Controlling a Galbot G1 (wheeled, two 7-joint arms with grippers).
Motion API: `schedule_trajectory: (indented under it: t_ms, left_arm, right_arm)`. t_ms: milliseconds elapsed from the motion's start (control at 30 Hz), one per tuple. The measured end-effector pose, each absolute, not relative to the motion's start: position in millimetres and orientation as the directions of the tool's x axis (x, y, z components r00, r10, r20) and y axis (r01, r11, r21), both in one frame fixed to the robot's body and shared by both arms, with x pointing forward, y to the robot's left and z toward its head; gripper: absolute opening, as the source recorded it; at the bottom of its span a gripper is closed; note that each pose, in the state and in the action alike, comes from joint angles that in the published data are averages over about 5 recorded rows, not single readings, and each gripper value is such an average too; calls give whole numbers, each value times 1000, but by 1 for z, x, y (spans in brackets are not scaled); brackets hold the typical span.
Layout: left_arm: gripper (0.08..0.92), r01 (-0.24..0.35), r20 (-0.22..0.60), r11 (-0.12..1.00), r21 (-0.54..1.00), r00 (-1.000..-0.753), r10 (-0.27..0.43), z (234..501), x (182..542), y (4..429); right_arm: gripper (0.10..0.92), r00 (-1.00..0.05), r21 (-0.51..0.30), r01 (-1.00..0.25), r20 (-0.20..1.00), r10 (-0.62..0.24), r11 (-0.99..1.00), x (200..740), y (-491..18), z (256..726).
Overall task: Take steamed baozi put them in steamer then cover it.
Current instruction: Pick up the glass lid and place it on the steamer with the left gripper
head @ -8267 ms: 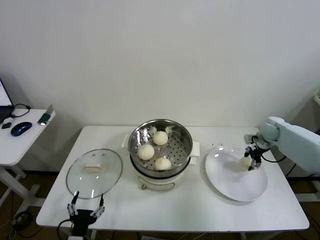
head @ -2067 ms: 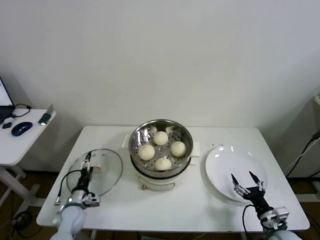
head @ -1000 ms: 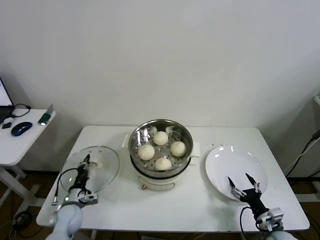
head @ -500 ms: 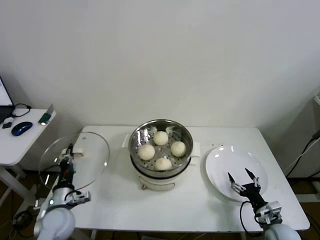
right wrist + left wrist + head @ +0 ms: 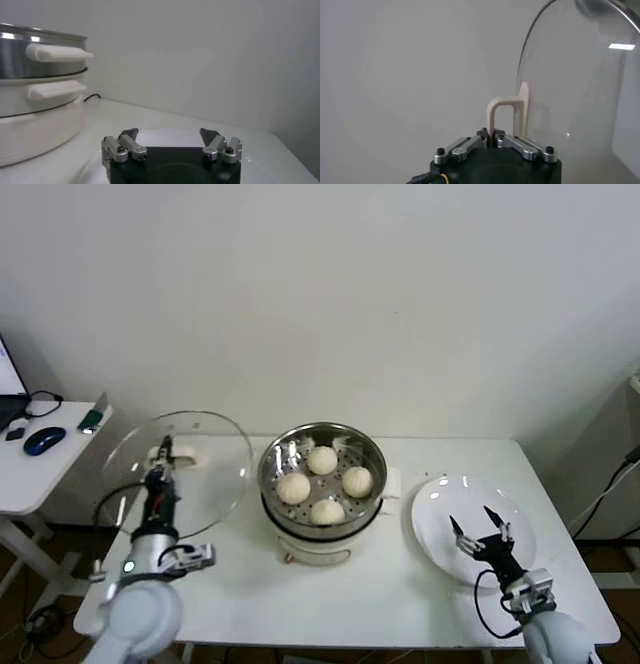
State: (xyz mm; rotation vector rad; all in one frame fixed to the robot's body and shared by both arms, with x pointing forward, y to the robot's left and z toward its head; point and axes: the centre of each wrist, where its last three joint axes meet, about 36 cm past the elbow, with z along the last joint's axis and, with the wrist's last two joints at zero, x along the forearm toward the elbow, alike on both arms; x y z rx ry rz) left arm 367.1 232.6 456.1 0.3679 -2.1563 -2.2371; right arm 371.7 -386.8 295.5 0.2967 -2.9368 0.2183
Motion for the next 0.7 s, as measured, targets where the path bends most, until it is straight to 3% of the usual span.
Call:
schedule_trajectory:
  t_ms: [333, 700]
  left_arm:
    - [149, -117, -116, 12, 993, -991, -68, 464, 395, 153]
    - [149, -69, -69, 34, 997, -998, -5, 452, 419, 88]
  right_arm:
    - [823, -966, -145, -212, 184, -184, 967, 382, -386, 298]
    - [823, -971, -158, -191, 172, -164, 969, 388, -390, 297]
